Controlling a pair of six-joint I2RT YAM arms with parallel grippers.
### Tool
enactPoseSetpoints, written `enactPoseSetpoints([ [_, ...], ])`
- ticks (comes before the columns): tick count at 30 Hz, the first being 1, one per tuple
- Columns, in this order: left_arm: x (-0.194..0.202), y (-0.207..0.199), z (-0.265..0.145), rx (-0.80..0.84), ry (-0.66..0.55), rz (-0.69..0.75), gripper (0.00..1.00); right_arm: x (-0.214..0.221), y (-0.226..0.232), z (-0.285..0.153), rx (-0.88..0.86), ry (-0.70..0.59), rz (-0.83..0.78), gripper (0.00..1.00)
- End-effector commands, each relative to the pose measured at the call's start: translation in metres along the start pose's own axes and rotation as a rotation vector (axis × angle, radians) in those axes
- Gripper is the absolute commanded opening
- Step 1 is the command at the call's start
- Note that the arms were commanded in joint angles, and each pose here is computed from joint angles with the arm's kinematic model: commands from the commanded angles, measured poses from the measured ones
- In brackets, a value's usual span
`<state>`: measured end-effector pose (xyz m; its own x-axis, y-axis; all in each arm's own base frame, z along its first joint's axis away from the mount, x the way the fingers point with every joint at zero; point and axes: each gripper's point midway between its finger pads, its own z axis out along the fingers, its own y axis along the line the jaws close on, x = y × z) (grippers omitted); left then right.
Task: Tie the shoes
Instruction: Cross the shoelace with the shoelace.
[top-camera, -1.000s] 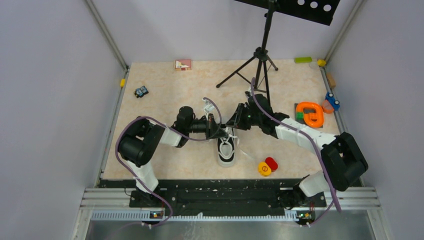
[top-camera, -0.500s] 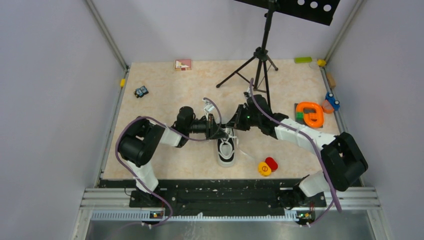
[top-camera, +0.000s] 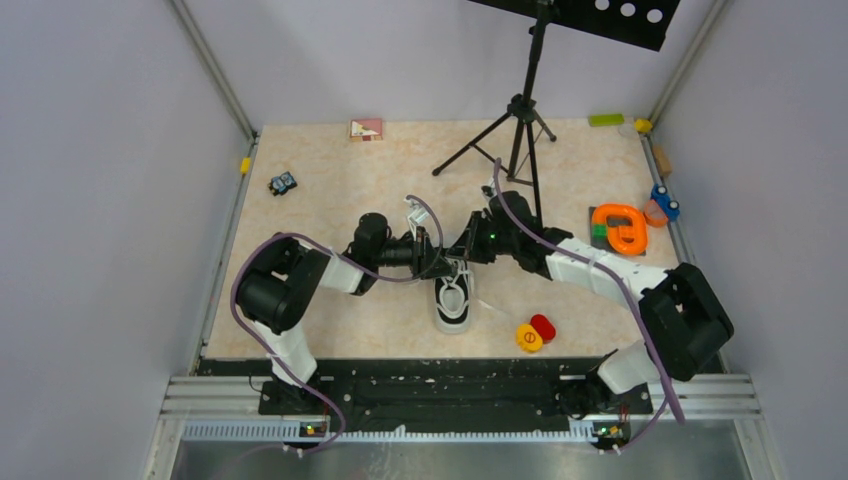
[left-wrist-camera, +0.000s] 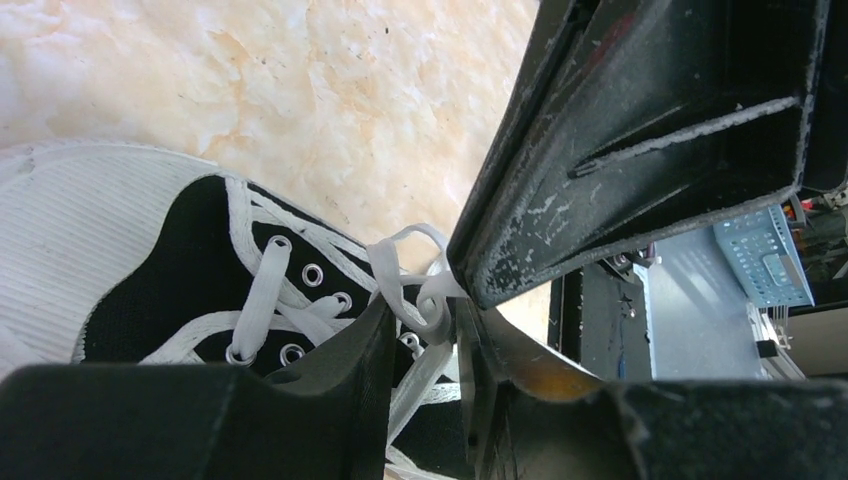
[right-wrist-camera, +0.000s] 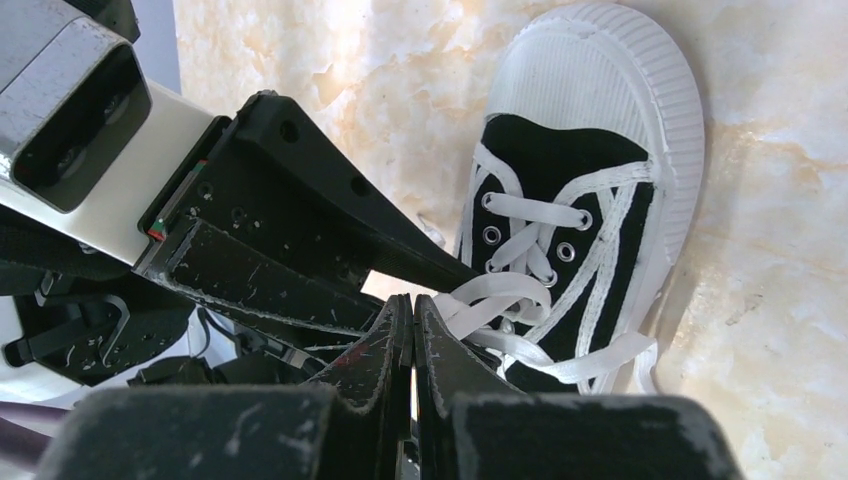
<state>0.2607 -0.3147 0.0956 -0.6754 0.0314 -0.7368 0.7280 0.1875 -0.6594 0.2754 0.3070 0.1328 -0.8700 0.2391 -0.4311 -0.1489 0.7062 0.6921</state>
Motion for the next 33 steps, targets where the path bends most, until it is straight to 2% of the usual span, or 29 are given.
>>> enactPoseSetpoints([
  [1, -0.020, -0.004, 0.002, 0.006, -0.041, 0.075, 0.33, -0.016, 0.038, 0.000, -0.098, -0.041, -0.020, 0.00],
  [10, -0.024, -0.005, 0.003, 0.009, -0.055, 0.075, 0.33, -0.016, 0.042, 0.000, -0.106, -0.043, -0.012, 0.00],
  [11, -0.025, -0.005, 0.004, 0.010, -0.057, 0.074, 0.30, -0.016, 0.042, 0.000, -0.107, -0.043, -0.012, 0.00],
  [14, -0.026, -0.007, 0.005, 0.031, -0.052, 0.066, 0.00, -0.014, 0.040, 0.001, -0.102, -0.039, -0.011, 0.00],
  [18, -0.026, -0.009, 0.007, 0.054, -0.058, 0.058, 0.00, -0.013, 0.037, -0.002, -0.087, -0.043, -0.009, 0.00],
  [20, -0.025, -0.011, 0.007, 0.068, -0.055, 0.064, 0.00, -0.016, 0.032, -0.006, -0.053, -0.056, -0.021, 0.27],
  [21, -0.025, -0.011, 0.006, 0.072, -0.053, 0.067, 0.00, -0.019, 0.028, -0.009, -0.027, -0.071, -0.031, 0.35],
  [24, -0.023, -0.013, 0.006, 0.085, -0.039, 0.073, 0.00, -0.034, 0.010, -0.026, 0.048, -0.137, -0.037, 0.44],
  [29, -0.020, -0.013, 0.005, 0.090, -0.020, 0.080, 0.00, -0.050, -0.034, -0.049, 0.108, -0.192, 0.009, 0.45],
  [31, -0.018, -0.013, 0.006, 0.096, -0.006, 0.080, 0.00, -0.046, -0.048, -0.049, 0.129, -0.164, 0.001, 0.41],
  [33, -0.016, -0.013, 0.005, 0.104, 0.007, 0.081, 0.00, -0.038, -0.051, -0.043, 0.116, -0.118, -0.038, 0.31],
])
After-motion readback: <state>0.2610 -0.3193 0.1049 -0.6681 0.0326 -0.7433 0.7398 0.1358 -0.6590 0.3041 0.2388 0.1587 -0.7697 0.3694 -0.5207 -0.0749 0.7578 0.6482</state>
